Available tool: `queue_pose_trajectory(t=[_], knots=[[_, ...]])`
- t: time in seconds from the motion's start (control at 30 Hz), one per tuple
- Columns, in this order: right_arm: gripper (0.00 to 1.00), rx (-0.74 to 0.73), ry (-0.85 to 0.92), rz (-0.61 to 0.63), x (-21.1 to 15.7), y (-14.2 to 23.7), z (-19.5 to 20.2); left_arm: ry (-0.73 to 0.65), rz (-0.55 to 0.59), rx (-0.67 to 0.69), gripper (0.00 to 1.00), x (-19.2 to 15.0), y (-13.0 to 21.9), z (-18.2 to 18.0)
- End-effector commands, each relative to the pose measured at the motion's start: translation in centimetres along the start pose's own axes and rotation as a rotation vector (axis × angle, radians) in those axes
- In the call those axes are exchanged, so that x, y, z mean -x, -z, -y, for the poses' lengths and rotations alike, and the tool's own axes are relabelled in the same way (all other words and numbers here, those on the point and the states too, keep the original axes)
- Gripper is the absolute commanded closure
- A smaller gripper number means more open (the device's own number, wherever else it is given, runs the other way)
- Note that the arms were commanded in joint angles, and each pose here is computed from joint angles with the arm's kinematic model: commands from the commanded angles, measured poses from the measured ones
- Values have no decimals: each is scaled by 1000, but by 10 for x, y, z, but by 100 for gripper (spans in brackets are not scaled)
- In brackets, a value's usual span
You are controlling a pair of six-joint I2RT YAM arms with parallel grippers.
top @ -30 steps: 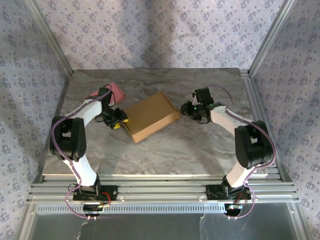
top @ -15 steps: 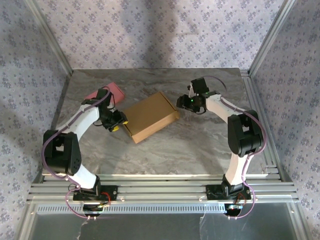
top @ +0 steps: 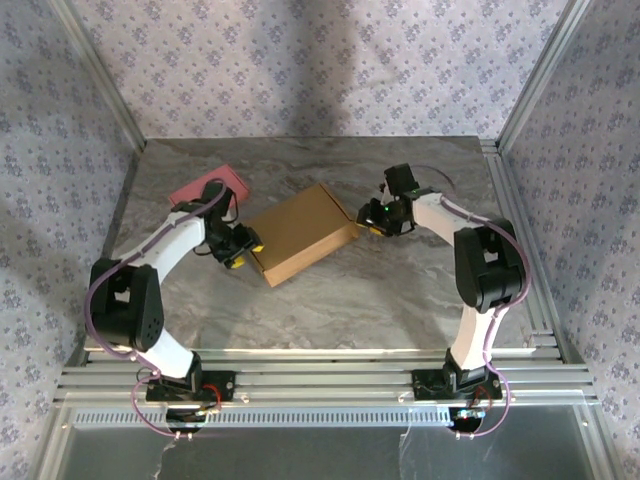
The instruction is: Fold the paper box
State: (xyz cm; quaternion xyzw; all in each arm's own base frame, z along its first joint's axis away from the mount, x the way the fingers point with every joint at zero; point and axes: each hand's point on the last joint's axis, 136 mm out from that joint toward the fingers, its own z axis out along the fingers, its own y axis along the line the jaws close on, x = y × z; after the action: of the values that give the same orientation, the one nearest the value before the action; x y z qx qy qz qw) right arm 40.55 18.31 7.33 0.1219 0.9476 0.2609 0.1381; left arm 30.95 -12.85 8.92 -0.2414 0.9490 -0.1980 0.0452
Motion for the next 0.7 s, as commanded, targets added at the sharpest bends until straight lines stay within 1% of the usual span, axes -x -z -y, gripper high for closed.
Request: queue_pose_trajectory(t=[0.0,0.1,0.17,0.23,0.3,0.37,0.4,0.47,0.53,0.6,0.67], knots=[[60,19,-207,40,7,11,8,24,6,2,46,11,1,3],[60,-1,-233,57,16,8,10,26,-2,13,46,15,-4,1],[60,-4,-247,37,19,2,8,18,-7,29,46,17,-7,-2],[59,-14,-202,22,20,0,1,9,-16,31,46,17,-8,-2],[57,-3,-38,63,21,8,-15,-19,-14,14,47,18,-4,3],[54,-9,204,96,14,14,-30,-60,-6,29,48,17,2,4],[52,-29,307,95,7,14,-31,-75,-2,50,47,16,5,1],[50,-41,403,76,-1,15,-26,-100,6,87,47,14,11,-6],[48,-31,416,72,3,19,-20,-114,33,95,46,12,18,-9],[45,-3,389,94,17,25,-18,-127,77,87,45,12,27,-10],[43,15,366,98,32,26,-20,-124,97,77,44,11,31,-12]])
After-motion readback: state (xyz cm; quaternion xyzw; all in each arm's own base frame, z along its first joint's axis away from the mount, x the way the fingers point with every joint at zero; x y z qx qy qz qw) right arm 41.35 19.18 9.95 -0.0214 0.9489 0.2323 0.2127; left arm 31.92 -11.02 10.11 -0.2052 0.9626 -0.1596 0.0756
